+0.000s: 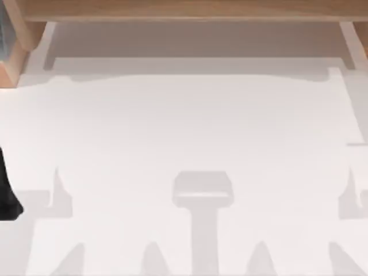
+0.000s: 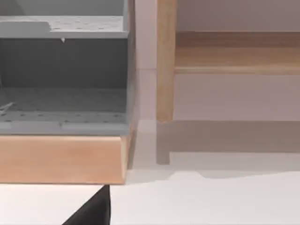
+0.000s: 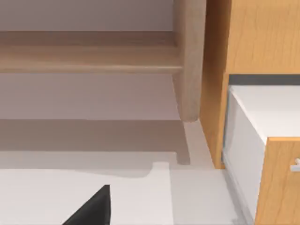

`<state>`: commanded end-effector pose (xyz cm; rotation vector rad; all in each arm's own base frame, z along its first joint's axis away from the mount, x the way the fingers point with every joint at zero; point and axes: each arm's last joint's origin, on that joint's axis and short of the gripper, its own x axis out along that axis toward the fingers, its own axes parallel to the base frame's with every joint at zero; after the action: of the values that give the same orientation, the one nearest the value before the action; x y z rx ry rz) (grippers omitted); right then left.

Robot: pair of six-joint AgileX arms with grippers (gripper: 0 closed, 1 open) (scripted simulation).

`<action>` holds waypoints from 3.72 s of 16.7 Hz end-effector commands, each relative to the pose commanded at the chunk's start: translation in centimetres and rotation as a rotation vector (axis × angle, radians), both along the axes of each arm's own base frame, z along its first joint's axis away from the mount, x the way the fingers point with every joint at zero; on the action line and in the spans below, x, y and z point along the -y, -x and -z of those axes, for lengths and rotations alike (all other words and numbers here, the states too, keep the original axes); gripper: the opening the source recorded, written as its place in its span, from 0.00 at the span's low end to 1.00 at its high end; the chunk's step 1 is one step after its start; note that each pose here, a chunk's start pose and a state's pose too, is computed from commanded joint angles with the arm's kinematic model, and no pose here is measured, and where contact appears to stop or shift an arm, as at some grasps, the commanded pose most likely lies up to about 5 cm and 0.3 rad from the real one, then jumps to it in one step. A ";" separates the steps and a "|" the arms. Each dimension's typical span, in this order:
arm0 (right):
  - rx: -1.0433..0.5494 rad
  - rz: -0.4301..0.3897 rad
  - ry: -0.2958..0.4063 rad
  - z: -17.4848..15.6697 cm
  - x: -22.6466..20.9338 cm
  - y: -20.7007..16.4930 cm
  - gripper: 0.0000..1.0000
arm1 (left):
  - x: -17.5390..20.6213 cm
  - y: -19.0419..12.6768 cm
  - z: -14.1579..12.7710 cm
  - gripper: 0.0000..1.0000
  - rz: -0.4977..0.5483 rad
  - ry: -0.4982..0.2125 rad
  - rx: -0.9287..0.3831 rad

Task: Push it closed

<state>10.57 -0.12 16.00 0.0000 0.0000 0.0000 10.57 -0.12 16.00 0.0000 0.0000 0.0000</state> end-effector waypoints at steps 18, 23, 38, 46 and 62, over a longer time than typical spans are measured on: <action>0.002 0.000 0.000 -11.1 10.1 -9.1 1.00 | 0.0 0.0 0.0 1.00 0.000 0.000 0.000; 0.000 0.000 0.000 -11.4 13.1 -10.6 1.00 | 0.0 0.0 0.0 1.00 0.000 0.000 0.000; -0.017 0.058 0.448 -6.2 16.4 -11.8 1.00 | 0.0 0.0 0.0 1.00 0.000 0.000 0.000; -0.052 0.033 1.046 2.0 18.1 -12.1 1.00 | 0.0 0.0 0.0 1.00 0.000 0.000 0.000; -0.006 0.010 1.571 7.0 17.8 -12.1 1.00 | 0.0 0.0 0.0 1.00 0.000 0.000 0.000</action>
<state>22.68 -17.91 9.00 -1.5713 0.0063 -0.0096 10.57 -0.12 16.00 0.0000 0.0000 0.0000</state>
